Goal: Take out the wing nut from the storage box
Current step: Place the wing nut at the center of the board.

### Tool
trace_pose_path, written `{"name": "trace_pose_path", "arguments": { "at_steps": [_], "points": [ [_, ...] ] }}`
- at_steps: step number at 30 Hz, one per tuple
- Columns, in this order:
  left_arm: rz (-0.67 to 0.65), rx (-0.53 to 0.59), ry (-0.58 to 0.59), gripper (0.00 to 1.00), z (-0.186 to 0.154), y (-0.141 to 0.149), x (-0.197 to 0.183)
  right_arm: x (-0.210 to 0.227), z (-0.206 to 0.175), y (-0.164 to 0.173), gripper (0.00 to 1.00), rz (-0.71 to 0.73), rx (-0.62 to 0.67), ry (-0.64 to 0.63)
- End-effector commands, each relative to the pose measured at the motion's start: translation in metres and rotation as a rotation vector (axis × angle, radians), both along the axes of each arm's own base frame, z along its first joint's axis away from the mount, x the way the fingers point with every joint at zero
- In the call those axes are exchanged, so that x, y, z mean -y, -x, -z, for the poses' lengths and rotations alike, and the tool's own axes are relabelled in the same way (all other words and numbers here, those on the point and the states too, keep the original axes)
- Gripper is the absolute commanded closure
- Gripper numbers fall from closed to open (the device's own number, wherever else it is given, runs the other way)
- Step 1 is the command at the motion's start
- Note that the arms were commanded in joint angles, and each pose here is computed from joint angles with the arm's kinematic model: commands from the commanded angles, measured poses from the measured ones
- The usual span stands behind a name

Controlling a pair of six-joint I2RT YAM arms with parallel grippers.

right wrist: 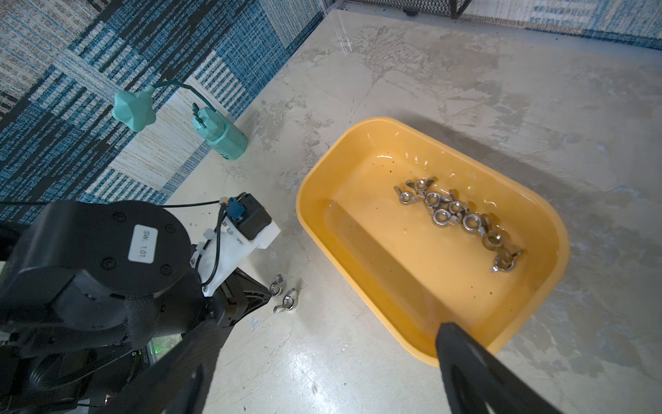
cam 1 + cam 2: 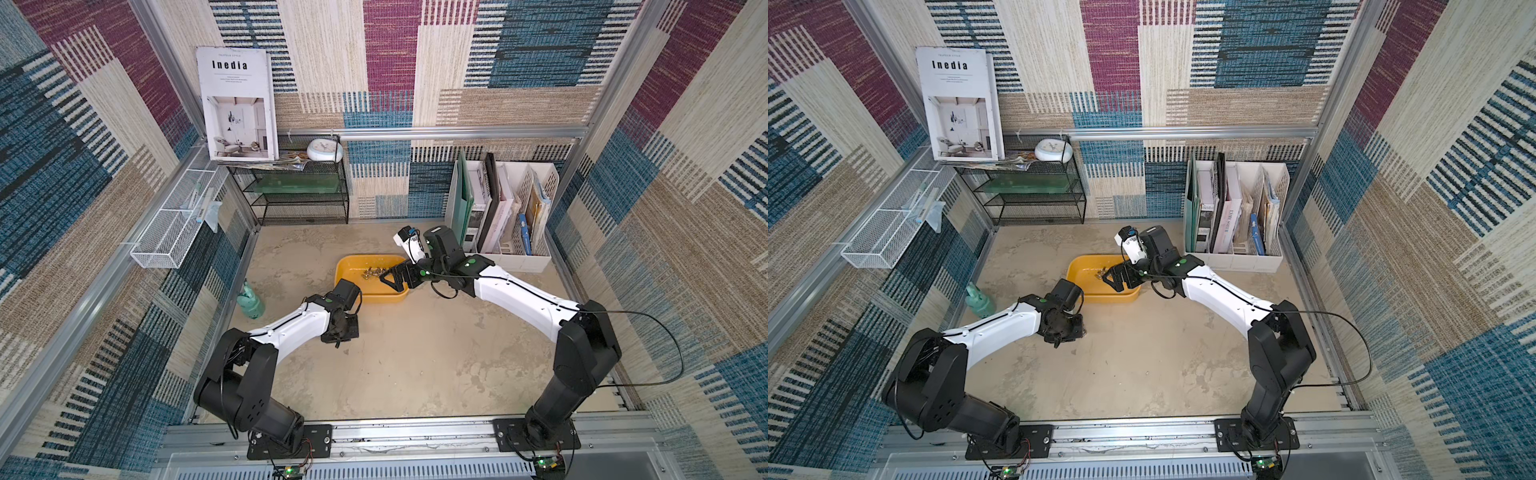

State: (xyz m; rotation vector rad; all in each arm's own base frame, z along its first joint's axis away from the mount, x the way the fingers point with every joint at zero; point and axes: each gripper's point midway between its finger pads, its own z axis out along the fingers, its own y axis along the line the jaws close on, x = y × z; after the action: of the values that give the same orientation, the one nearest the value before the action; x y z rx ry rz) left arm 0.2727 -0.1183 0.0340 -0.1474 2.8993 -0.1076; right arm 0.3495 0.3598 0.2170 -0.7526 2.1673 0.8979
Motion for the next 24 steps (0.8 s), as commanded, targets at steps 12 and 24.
{"name": "trace_pose_path", "arguments": {
  "at_steps": [12, 24],
  "points": [
    [0.023, -0.011, -0.015, 0.86, 0.008, 0.000, 0.001, 0.000, -0.004, 0.000, 0.01, 0.004, 0.011, -0.002],
    [0.017, 0.011, -0.054, 0.68, -0.017, 0.000, -0.008, 0.001, -0.004, -0.003, 0.01, 0.017, 0.026, -0.001]
  ]
}}
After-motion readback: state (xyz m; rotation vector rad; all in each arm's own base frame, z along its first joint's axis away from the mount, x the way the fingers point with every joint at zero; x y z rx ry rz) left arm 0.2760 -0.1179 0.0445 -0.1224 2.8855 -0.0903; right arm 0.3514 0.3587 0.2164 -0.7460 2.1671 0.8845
